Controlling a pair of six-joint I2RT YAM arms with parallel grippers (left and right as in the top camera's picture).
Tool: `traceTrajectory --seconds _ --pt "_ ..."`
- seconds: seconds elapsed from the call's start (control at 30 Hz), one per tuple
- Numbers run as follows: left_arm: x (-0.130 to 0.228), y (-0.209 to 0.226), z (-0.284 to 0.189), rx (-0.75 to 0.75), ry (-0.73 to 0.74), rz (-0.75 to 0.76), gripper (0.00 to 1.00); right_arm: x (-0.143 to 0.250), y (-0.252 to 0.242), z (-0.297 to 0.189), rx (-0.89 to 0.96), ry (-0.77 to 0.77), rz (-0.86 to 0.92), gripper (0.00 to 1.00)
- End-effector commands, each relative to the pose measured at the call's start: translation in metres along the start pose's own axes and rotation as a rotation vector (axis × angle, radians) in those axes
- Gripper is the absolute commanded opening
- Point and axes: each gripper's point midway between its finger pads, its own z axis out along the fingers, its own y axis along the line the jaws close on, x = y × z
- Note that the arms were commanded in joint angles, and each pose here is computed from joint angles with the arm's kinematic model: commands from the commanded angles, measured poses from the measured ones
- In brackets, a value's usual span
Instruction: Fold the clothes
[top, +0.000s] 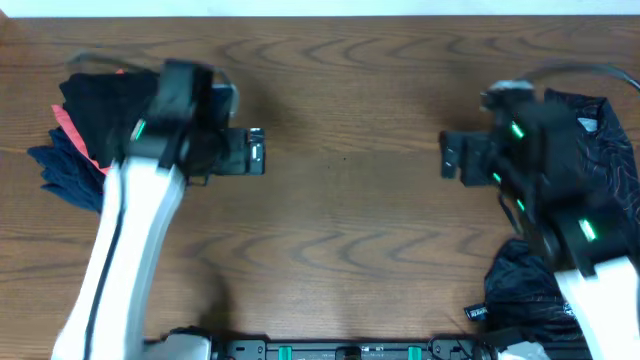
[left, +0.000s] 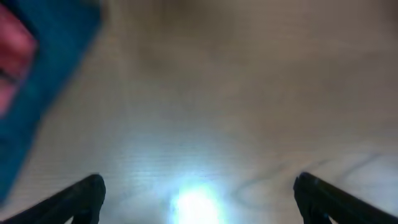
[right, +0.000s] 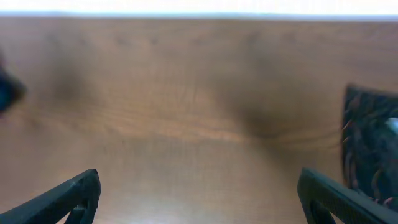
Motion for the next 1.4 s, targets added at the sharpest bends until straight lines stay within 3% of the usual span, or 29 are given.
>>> traceTrajectory --seconds 0.0,0.13,0.2,0.3,0.47,0.57,1.03,1.37 --pt "0.011 -0.002 -0.045 -0.007 -0.233 0.059 0.98 0.012 -0.012 -0.031 0.048 -0.119 0.031 0.99" --pt "0.016 -0.006 -0.089 0.020 -0.533 0.090 0.98 0.029 -0.024 -0.056 0.050 -0.261 0.059 0.99" --pt "0.028 -0.006 -0.107 0.028 -0.597 0.096 0.98 0.047 -0.028 -0.063 0.051 -0.253 0.058 0.99" --pt "0.049 -0.006 -0.131 0.036 -0.652 0.102 0.98 0.073 -0.034 -0.069 0.063 -0.198 0.048 0.99" --pt "0.075 -0.006 -0.156 0.045 -0.720 0.109 0.98 0.133 -0.047 -0.071 0.111 0.022 0.010 0.99" --pt "0.085 -0.005 -0.159 0.045 -0.718 0.109 0.98 0.162 -0.053 -0.074 0.138 0.142 -0.009 0.99" --pt "0.129 0.006 -0.128 0.015 -0.499 0.086 0.98 0.160 -0.053 -0.074 0.136 0.135 -0.002 0.99" --pt "0.143 0.009 -0.120 0.006 -0.430 0.079 0.98 0.155 -0.067 -0.101 0.165 -0.078 0.073 0.99"
